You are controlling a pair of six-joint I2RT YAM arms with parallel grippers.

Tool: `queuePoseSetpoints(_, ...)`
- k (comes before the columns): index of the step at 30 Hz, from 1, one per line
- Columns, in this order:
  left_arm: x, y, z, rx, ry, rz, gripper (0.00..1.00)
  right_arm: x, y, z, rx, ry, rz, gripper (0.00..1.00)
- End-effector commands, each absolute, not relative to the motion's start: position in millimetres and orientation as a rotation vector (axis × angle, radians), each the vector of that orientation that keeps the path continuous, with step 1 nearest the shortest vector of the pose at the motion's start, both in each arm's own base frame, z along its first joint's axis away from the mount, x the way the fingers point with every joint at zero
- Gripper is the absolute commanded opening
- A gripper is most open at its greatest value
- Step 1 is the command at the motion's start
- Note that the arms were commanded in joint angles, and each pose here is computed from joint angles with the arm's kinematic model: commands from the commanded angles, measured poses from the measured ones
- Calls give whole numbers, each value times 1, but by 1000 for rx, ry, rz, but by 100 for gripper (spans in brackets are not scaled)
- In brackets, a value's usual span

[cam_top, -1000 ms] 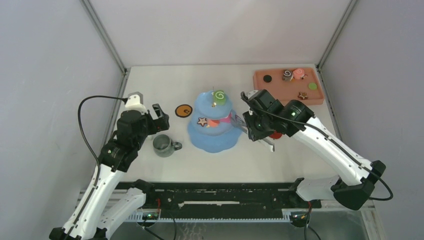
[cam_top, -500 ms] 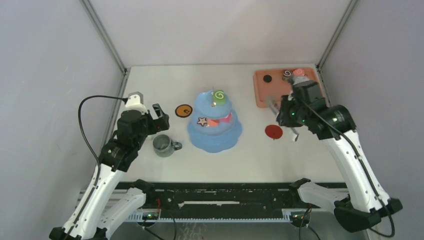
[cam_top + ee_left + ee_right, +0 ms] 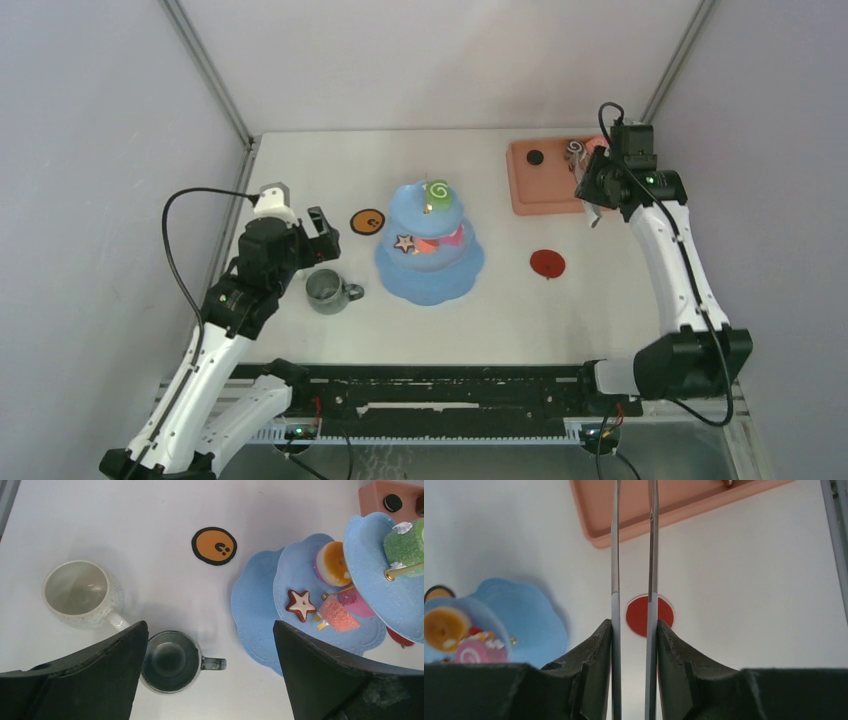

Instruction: Serve the afternoon tea

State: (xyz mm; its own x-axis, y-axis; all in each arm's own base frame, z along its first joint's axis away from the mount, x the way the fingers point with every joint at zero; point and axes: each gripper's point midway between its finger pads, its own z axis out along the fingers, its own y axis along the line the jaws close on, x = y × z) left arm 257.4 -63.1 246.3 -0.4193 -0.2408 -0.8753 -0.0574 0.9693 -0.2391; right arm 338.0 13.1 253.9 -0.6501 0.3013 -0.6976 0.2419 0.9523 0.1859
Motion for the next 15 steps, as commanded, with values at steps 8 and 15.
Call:
queuePoseSetpoints(8, 270, -62, 256, -217, 1973, -191, 100, 413, -13, 228, 492, 2238, 45, 46)
queuePoseSetpoints(15, 277, -61, 254, -210, 1982, -166, 100, 450, -12, 205, 527, 2255, -54, 48)
